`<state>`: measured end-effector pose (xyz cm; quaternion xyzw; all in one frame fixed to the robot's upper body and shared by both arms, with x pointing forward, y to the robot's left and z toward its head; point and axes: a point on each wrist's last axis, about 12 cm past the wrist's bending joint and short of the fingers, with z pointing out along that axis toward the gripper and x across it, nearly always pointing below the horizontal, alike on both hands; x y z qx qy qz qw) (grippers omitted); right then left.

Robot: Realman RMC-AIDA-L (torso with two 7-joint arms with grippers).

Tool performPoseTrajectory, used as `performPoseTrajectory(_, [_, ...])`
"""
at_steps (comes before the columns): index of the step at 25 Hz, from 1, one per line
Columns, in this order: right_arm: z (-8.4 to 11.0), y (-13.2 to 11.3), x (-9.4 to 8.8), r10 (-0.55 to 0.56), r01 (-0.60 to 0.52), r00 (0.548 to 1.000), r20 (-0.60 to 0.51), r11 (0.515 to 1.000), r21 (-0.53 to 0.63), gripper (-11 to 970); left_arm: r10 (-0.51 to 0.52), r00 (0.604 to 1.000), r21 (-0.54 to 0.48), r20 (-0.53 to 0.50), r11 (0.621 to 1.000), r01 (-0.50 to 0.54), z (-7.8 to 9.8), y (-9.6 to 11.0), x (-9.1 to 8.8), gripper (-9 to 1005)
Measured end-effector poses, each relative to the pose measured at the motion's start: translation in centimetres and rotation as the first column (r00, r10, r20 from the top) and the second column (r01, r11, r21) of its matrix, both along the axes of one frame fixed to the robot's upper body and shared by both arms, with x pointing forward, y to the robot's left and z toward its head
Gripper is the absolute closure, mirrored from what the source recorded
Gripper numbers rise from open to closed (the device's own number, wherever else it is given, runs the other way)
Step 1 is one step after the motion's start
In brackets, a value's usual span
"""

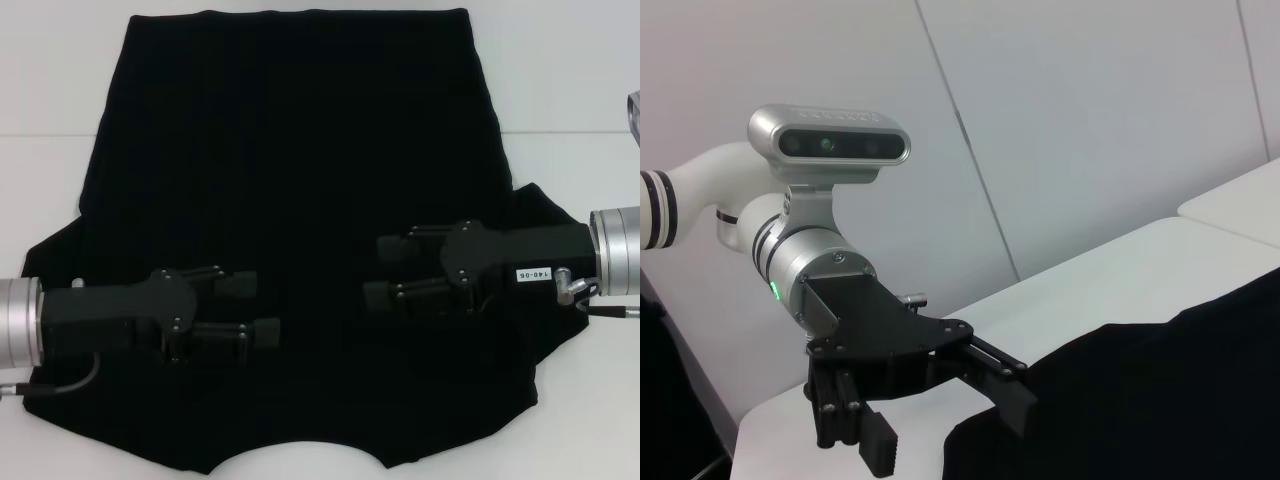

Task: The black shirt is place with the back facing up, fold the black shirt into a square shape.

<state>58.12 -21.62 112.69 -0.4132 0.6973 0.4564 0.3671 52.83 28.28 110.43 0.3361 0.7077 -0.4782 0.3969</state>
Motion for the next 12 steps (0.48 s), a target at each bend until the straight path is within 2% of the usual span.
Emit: performPoseTrajectory(12, [0.06, -0.02, 0.08, -0.005, 0.005, 1.0, 0.002, 1.0, 0.002, 107, -0.007, 1.0, 0.004, 0.001, 1.0, 0.007, 0.04, -0.14, 0.1, 92])
